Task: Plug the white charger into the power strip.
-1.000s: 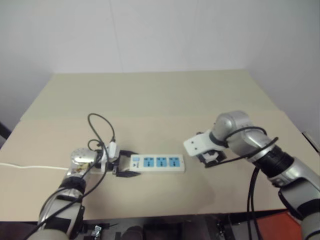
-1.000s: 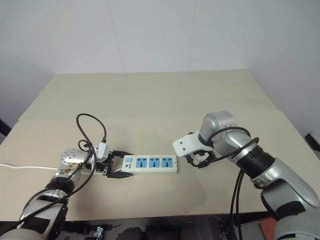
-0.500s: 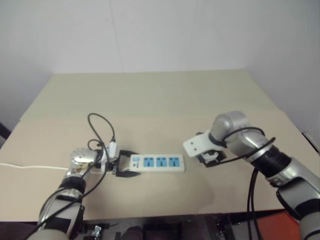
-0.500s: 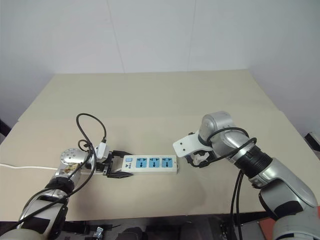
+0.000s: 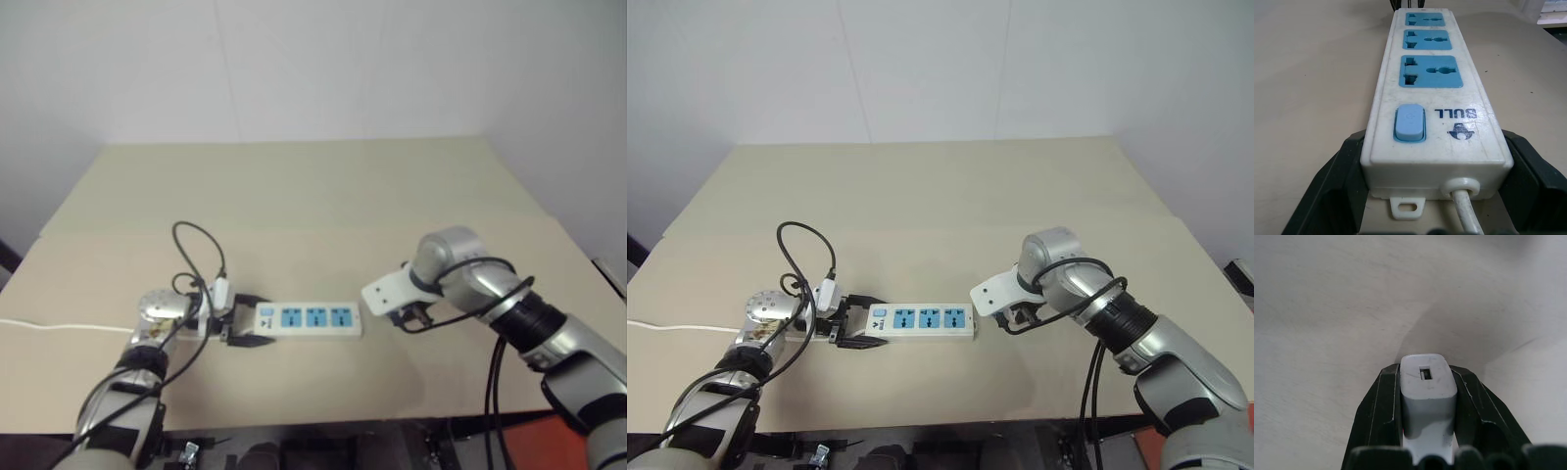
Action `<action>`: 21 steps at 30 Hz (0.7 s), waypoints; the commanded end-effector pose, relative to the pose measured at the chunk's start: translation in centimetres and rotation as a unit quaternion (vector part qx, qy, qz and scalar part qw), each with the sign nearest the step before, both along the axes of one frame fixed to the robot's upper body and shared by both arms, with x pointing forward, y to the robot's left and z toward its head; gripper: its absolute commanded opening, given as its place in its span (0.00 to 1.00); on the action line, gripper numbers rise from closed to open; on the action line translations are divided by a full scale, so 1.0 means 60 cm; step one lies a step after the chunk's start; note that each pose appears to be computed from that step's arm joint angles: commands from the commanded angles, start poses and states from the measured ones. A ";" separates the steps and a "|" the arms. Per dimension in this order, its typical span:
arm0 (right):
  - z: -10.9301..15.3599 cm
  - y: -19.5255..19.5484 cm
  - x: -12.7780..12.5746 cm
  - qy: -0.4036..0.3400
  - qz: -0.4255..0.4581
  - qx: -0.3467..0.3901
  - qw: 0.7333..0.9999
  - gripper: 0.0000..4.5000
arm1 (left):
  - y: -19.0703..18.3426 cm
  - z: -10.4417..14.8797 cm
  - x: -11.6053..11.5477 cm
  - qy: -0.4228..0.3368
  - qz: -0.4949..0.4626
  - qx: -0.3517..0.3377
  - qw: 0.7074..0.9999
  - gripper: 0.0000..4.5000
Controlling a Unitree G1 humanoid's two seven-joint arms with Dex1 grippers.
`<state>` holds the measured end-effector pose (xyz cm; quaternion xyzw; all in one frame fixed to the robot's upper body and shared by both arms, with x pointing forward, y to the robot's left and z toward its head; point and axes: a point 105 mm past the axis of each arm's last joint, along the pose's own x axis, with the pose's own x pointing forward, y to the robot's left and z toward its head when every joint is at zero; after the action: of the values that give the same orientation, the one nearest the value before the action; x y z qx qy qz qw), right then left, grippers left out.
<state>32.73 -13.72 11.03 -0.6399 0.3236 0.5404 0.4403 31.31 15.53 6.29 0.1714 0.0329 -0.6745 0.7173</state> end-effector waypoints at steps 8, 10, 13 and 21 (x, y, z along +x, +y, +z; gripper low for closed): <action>0.127 0.059 0.005 -0.053 -0.025 0.191 0.980 0.25 | 0.007 -0.016 -0.004 0.010 0.002 0.033 0.999 0.73; 0.153 0.075 0.006 -0.050 -0.040 0.275 0.959 0.25 | 0.006 -0.016 -0.004 0.010 0.001 0.034 0.999 0.73; 0.174 0.080 0.004 -0.037 -0.053 0.373 0.925 0.25 | 0.006 -0.016 -0.004 0.010 0.000 0.036 0.999 0.73; 0.189 0.119 -0.017 0.040 -0.069 0.630 0.773 0.25 | 0.006 -0.015 -0.003 0.011 0.003 0.033 0.999 0.73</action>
<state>32.15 -6.87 19.96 -0.2115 0.0302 0.6193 0.7555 31.40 15.56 6.33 0.1779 0.0364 -0.6743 0.7157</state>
